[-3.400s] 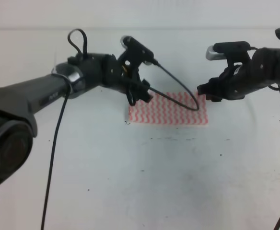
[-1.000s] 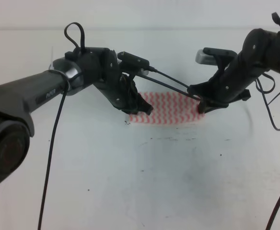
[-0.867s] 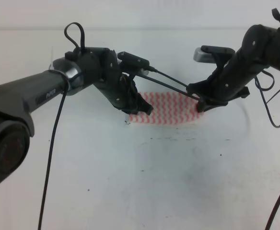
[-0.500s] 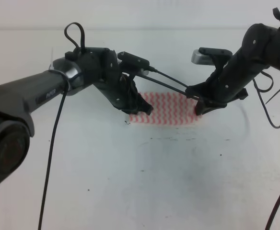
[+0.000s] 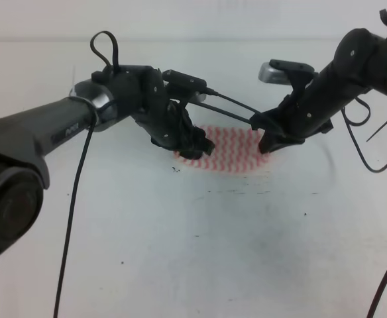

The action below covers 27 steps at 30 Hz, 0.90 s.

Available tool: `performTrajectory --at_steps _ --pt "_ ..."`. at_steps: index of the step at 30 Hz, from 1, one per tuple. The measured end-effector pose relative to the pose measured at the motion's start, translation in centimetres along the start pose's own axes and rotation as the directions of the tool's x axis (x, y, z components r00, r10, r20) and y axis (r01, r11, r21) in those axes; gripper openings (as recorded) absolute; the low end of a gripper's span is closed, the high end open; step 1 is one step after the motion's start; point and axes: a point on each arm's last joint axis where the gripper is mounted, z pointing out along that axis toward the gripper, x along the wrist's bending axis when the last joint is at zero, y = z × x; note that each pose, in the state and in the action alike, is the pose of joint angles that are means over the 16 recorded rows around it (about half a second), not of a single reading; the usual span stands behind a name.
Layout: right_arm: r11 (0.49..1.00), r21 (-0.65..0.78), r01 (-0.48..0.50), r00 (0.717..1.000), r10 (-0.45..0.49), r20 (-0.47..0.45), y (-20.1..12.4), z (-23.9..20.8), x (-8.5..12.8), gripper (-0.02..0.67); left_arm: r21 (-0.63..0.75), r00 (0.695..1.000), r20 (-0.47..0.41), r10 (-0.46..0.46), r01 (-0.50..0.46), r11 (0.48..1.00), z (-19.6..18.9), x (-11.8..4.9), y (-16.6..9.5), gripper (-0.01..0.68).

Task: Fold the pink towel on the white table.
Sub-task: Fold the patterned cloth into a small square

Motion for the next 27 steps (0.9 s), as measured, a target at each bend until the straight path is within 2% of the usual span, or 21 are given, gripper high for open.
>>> performTrajectory --at_steps 6,16,27 --pt "0.999 -0.023 0.022 1.000 -0.022 -0.011 0.6 -0.6 0.5 -0.016 -0.061 1.000 -0.016 -0.020 0.019 0.998 -2.4 0.6 1.6 0.356" --pt "0.997 -0.041 0.059 0.998 -0.060 -0.026 1.1 -0.9 1.4 -0.015 -0.148 0.998 -0.041 -0.041 0.034 0.988 -6.4 1.4 3.5 0.363" --pt "0.991 -0.076 0.107 0.992 -0.112 -0.055 1.2 -0.4 3.4 -0.016 -0.183 0.997 -0.051 -0.063 0.053 0.982 -8.3 1.5 3.9 0.366"
